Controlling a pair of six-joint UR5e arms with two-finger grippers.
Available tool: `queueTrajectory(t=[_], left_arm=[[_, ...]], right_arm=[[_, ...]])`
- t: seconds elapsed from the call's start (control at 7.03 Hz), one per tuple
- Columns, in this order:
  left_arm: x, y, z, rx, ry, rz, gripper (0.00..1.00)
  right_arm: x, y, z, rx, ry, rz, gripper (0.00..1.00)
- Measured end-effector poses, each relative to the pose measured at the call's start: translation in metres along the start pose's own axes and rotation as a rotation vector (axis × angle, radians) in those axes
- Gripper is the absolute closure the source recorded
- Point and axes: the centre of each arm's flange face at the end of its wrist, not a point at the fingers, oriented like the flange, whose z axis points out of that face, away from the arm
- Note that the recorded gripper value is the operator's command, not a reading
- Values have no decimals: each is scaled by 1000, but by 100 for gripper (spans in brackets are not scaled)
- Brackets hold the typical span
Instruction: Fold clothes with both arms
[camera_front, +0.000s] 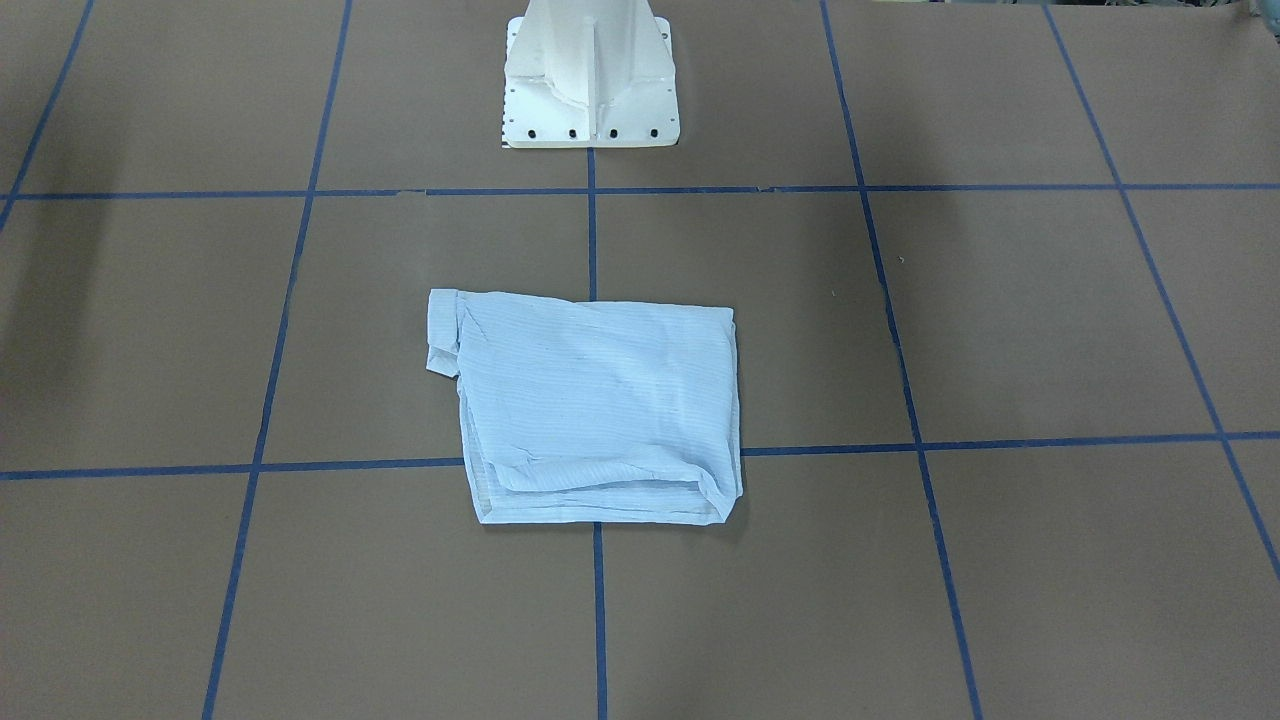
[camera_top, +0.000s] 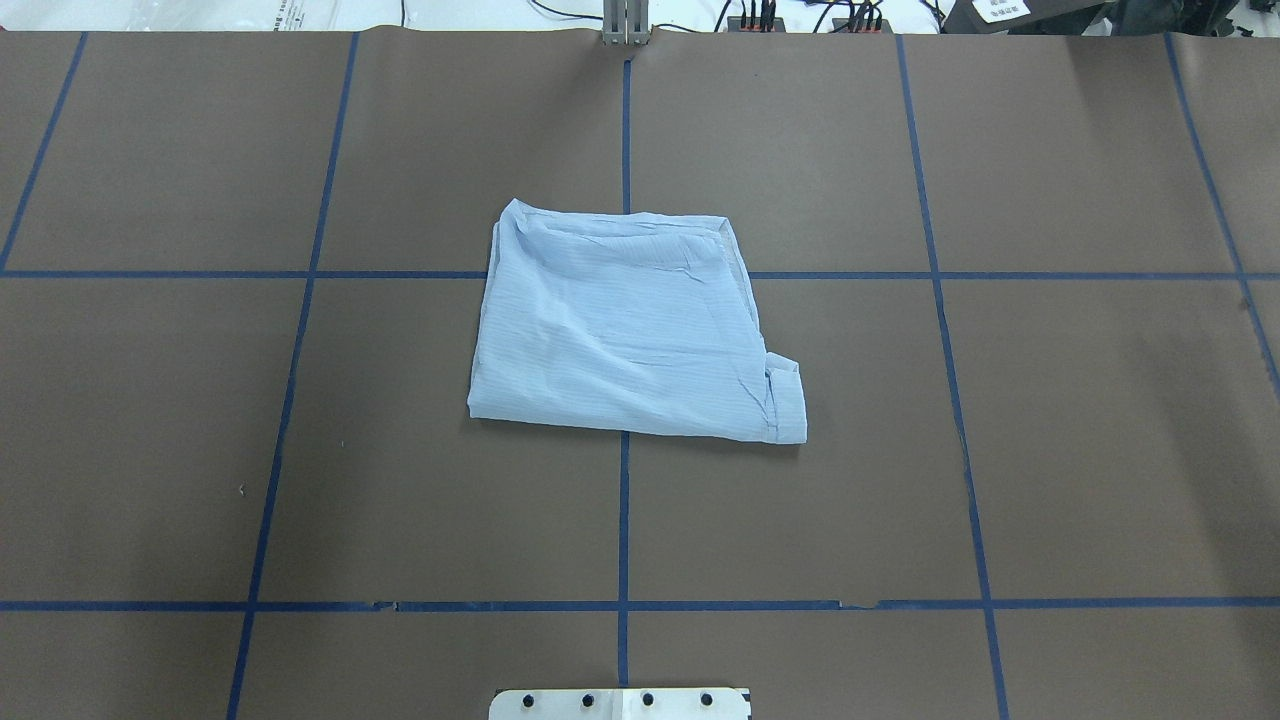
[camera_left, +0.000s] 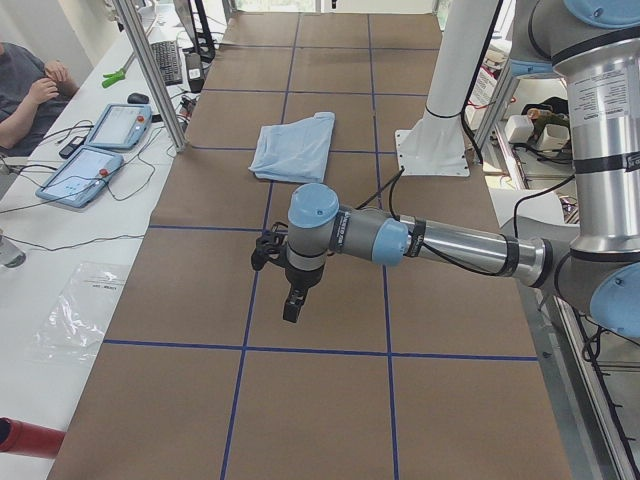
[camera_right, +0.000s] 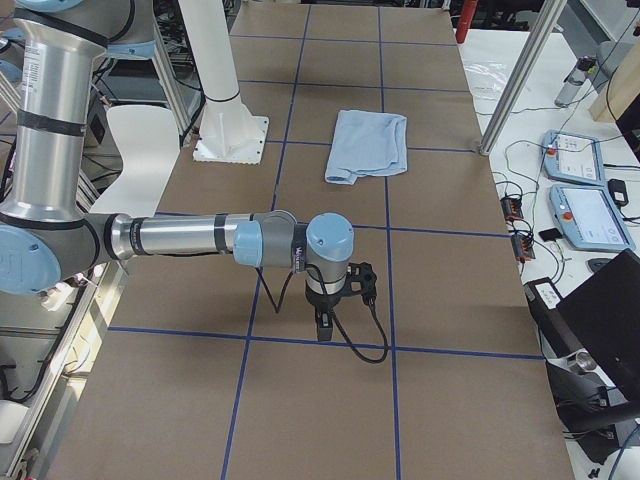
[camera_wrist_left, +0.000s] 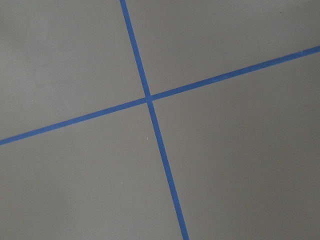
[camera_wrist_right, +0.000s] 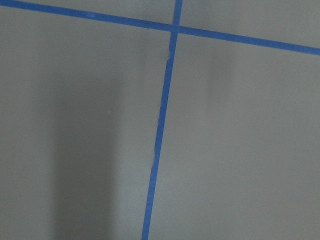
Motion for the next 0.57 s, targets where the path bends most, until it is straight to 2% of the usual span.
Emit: queueTrajectory(t=[0.28,0.57], left_arm=[[-12,20,18,-23,64,-30,0],[-18,39,30,-11,99,-29,0]], right_arm=[[0,0,0,2,0,3,0],[-1,-2,-1,3,0,1,0]])
